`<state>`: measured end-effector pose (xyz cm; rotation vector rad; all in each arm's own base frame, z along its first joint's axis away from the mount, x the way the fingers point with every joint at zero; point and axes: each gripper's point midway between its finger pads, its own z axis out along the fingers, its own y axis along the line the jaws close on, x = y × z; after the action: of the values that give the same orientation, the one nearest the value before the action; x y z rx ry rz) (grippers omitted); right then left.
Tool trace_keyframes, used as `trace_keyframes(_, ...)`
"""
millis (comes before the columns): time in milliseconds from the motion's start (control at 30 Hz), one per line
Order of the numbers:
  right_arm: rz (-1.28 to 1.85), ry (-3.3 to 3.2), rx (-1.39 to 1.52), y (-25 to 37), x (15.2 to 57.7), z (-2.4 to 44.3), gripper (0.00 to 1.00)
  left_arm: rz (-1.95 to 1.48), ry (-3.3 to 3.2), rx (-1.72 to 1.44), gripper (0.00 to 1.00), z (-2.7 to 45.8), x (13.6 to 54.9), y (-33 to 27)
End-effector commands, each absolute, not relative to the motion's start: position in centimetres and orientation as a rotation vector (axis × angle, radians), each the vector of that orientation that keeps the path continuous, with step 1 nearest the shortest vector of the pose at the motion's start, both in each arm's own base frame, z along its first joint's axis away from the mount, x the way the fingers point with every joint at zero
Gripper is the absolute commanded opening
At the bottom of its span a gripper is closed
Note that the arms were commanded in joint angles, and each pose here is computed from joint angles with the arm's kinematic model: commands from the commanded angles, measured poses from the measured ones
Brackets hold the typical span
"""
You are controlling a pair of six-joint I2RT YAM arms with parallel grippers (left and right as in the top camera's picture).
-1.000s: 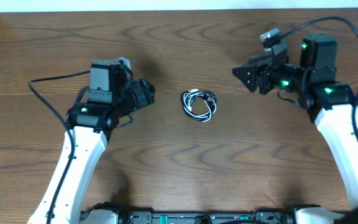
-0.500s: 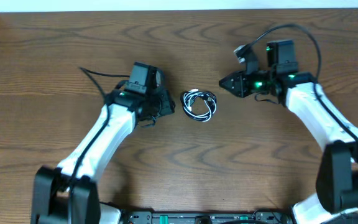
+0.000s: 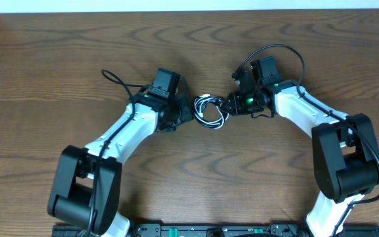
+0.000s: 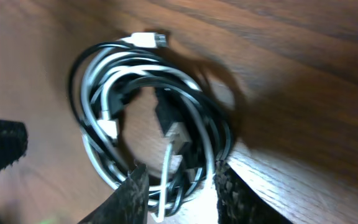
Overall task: Untangle cables
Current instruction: 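Lower both grippers onto the coiled cable and close on its loops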
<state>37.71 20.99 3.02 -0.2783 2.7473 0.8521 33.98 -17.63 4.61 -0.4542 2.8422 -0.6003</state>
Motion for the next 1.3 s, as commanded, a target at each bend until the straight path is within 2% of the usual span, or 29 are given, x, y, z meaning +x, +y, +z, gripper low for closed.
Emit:
trace_keyframes(0, 0.750, 2.754, -0.244, 21.1, 38.3, 2.9, 0.32, -0.556, 2.846, -0.465, 0.44, 3.2, 34.4, -17.8)
trace_keyframes(233, 0.599, 2.761, -0.275, 21.3, 38.2, 2.2, 0.32, -0.611, 2.760, -0.438, 0.44, 1.8, 37.2, -19.0)
trace_keyframes(500, 0.512, 2.776, -0.215, 21.4, 38.1, 1.8, 0.33, -0.617, 2.750, -0.433, 0.44, 0.8, 37.9, -19.2)
trace_keyframes(567, 0.512, 2.776, -0.217, 21.5, 38.1, 1.8, 0.34, -0.620, 2.744, -0.432, 0.39, 0.8, 38.0, -19.3)
trace_keyframes(700, 0.513, 2.776, -0.217, 21.5, 38.1, 1.8, 0.34, -0.611, 2.764, -0.431, 0.38, 0.3, 37.6, -19.3)
trace_keyframes(933, 0.513, 2.777, -0.217, 21.5, 38.0, 1.8, 0.33, -0.599, 2.835, -0.374, 0.41, -0.6, 35.6, -20.9)
trace_keyframes(967, 0.513, 2.777, -0.217, 21.5, 38.0, 1.8, 0.34, -0.608, 2.843, -0.348, 0.47, -0.6, 35.2, -21.6)
trace_keyframes(1000, 0.513, 2.776, -0.217, 21.4, 38.1, 1.8, 0.33, -0.608, 2.847, -0.334, 0.48, -0.6, 35.0, -21.9)
trace_keyframes(1100, 0.533, 2.768, -0.221, 21.7, 38.1, 1.9, 0.23, -0.603, 2.855, -0.283, 0.48, -0.6, 34.4, -22.7)
trace_keyframes(1267, 0.538, 2.767, -0.215, 21.6, 38.3, 2.0, 0.22, -0.511, 2.848, -0.266, 0.48, -1.2, 34.3, -22.4)
